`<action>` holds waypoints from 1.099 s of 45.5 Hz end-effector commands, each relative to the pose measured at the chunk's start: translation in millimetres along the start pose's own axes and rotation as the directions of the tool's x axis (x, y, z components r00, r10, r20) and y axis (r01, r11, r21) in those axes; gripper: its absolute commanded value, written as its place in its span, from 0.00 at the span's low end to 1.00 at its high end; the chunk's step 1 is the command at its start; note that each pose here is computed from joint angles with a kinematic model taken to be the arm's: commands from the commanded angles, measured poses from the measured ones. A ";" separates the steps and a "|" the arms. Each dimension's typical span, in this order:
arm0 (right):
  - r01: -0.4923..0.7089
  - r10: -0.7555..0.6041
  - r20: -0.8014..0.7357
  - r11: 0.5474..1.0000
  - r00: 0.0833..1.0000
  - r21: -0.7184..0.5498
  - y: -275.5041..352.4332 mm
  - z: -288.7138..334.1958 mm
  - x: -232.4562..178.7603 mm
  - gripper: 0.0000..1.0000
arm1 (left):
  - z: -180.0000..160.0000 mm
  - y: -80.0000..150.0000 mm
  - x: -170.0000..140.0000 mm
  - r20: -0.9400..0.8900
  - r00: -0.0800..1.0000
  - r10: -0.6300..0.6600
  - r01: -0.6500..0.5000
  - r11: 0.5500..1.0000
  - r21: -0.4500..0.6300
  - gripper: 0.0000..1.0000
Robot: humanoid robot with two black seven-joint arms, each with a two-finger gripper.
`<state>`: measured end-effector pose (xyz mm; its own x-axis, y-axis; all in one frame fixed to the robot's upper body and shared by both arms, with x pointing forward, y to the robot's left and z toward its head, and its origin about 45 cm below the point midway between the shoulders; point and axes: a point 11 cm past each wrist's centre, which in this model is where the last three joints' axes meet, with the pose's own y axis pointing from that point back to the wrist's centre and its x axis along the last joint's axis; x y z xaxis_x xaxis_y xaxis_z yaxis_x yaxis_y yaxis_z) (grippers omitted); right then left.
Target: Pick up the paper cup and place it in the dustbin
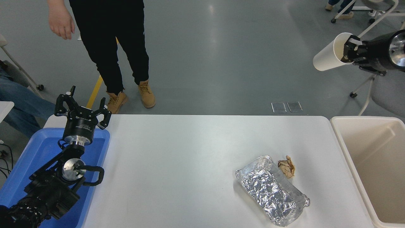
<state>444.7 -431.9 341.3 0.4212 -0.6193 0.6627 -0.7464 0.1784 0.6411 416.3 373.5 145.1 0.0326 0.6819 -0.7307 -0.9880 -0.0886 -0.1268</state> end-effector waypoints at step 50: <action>-0.169 0.382 0.300 0.818 0.874 -0.550 -79.0 290.5 -174.3 0.00 | -0.1 -0.1 -0.4 -0.001 1.000 -0.001 0.001 1.000 0.000 0.99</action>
<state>297.4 -567.2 86.4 -0.0760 -0.6991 0.7110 -0.4246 0.6678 0.6114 416.3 373.4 145.1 0.0329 0.6819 -0.7307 -0.9880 -0.0883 -0.1269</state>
